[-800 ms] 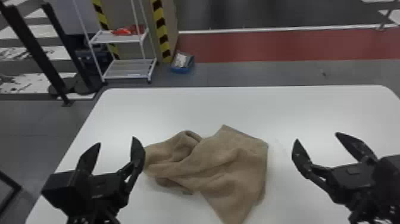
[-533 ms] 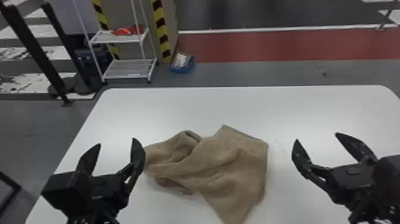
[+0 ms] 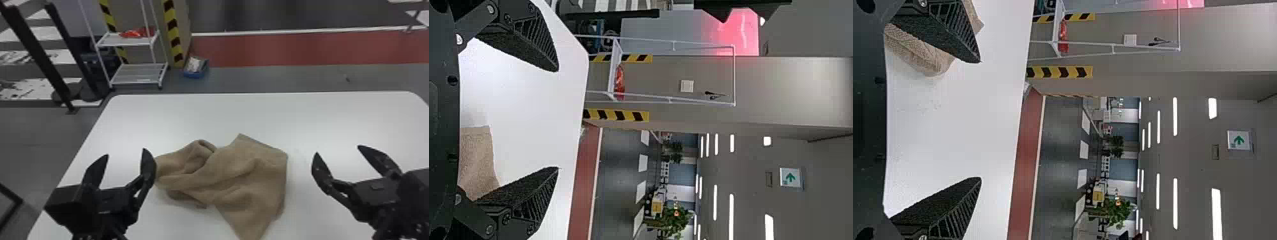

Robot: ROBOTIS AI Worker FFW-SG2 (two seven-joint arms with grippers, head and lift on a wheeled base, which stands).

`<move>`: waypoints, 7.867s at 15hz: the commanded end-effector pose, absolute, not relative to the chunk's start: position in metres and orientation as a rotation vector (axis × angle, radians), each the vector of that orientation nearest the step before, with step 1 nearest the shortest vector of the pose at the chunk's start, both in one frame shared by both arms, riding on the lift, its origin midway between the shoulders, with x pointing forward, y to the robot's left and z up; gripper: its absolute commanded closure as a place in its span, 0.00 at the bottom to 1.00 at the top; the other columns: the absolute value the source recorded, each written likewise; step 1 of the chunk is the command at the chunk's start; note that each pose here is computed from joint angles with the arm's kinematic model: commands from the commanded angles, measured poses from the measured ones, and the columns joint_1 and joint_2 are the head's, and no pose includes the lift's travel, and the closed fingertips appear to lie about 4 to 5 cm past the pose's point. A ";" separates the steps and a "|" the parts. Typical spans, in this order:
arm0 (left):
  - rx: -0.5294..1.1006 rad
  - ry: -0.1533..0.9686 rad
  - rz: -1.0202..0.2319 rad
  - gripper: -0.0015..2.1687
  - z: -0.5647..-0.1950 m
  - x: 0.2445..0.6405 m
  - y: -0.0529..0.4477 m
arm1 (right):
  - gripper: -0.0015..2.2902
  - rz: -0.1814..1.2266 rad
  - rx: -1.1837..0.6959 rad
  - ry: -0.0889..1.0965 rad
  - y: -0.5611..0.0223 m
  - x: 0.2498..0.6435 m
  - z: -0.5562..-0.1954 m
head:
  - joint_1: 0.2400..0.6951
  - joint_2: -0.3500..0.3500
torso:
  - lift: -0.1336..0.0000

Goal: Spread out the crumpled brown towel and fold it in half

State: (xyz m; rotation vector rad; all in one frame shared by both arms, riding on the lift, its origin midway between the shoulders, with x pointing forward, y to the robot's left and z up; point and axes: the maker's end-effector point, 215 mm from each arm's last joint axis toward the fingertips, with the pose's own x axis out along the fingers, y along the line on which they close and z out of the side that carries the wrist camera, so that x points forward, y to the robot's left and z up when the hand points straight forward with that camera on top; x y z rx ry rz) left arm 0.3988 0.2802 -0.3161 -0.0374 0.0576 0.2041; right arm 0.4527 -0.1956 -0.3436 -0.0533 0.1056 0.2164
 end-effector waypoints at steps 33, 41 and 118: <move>-0.040 0.075 0.210 0.10 -0.326 0.404 0.285 | 0.07 0.817 -0.618 0.431 -0.161 0.383 -0.416 | 1.00 0.75 | 0.07; -0.037 0.079 0.208 0.10 -0.327 0.401 0.285 | 0.10 0.883 -0.653 0.540 -0.121 0.381 -0.455 | 1.00 0.81 | 0.07; 0.245 0.351 -0.884 0.23 -0.443 0.346 0.102 | 0.06 -0.259 -0.179 0.664 -0.678 0.345 -0.361 | 1.00 0.00 | 0.07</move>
